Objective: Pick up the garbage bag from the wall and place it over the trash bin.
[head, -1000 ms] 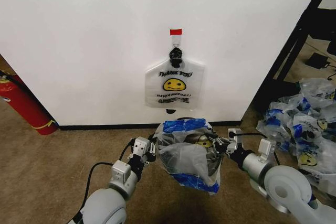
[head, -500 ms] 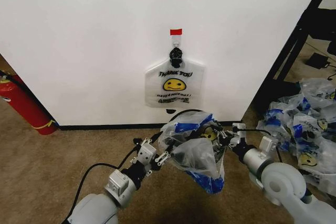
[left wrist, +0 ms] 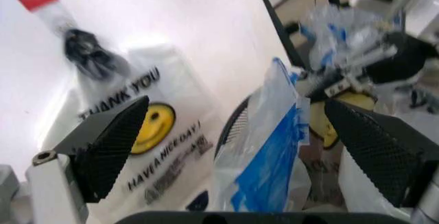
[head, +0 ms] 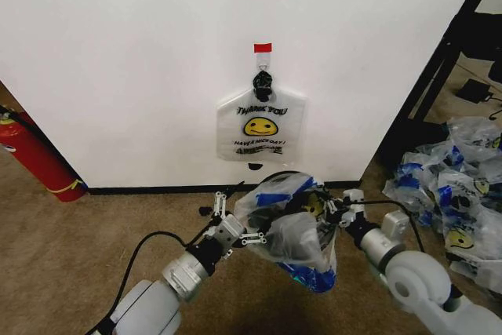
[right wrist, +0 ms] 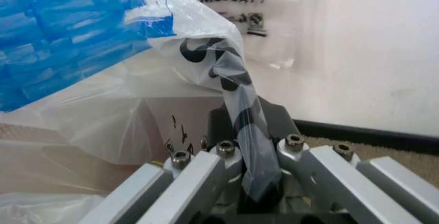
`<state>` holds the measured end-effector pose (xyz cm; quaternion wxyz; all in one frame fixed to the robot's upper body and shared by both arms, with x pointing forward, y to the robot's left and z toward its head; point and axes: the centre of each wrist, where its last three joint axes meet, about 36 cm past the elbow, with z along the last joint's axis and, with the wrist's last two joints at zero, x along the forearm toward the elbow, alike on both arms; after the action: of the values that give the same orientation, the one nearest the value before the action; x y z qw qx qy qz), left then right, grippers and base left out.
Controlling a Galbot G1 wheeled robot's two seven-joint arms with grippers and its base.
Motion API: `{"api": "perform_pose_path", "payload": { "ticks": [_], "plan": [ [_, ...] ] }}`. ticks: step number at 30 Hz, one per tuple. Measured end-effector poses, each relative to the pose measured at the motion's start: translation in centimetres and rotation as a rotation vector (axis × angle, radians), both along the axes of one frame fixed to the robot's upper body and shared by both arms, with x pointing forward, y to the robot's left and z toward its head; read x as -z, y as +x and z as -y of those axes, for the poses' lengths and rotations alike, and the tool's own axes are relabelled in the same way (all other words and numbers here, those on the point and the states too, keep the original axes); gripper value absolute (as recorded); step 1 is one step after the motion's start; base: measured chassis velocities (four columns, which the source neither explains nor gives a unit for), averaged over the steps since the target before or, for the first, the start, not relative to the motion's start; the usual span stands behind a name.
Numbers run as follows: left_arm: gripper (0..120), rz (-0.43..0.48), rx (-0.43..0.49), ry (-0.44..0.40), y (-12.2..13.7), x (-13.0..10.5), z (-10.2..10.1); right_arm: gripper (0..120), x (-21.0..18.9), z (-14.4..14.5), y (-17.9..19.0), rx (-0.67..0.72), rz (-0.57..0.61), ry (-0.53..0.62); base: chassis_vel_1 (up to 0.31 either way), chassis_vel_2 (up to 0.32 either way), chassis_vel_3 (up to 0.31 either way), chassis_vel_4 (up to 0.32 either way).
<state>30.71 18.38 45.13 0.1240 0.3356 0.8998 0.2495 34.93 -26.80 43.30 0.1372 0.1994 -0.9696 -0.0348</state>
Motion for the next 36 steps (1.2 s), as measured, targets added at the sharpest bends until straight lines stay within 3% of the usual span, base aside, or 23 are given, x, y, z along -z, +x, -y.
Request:
{"api": "perform_pose_path", "payload": {
  "ticks": [4, 11, 12, 17, 23, 25, 31, 36],
  "plan": [
    [99, -0.018, -0.021, 0.063, 0.5, 1.5, 0.1, 0, 0.5, -0.7, 0.0, -0.027, 0.031, -0.037, 0.000, 0.000, 0.000, 0.000],
    [77, -0.030, -0.041, 0.131, 1.0, 2.8, -0.1, 0, 0.4, -0.9, 0.6, -0.042, 0.058, -0.050, 0.000, 0.000, 0.000, 0.000],
    [69, -0.031, -0.044, 0.136, 1.0, 2.9, -0.1, 0, 0.3, -0.9, 0.6, -0.042, 0.060, -0.050, 0.000, 0.000, 0.000, 0.000],
    [54, -0.023, -0.053, 0.139, 0.8, 3.0, 0.0, 0, 0.2, -1.0, 0.6, -0.045, 0.062, -0.047, 0.000, 0.000, 0.000, 0.000],
    [28, 0.005, -0.064, 0.110, 0.0, 1.8, 0.4, 0, 0.3, -1.1, 0.2, -0.043, 0.052, -0.043, 0.000, 0.000, 0.000, 0.000],
    [26, 0.009, -0.064, 0.108, -0.2, 1.6, 0.4, 0, 0.4, -1.1, 0.2, -0.043, 0.050, -0.045, 0.000, 0.000, 0.000, 0.000],
    [0, 0.030, -0.058, 0.095, -0.9, 0.5, 0.2, 0, 0.7, -1.1, 0.0, -0.046, 0.035, -0.055, 0.000, 0.000, 0.000, 0.000],
    [0, 0.033, -0.057, 0.087, -0.9, 0.3, 0.2, 0, 0.8, -1.2, -0.1, -0.053, 0.030, -0.055, 0.000, 0.000, 0.000, 0.000]
  ]
}}
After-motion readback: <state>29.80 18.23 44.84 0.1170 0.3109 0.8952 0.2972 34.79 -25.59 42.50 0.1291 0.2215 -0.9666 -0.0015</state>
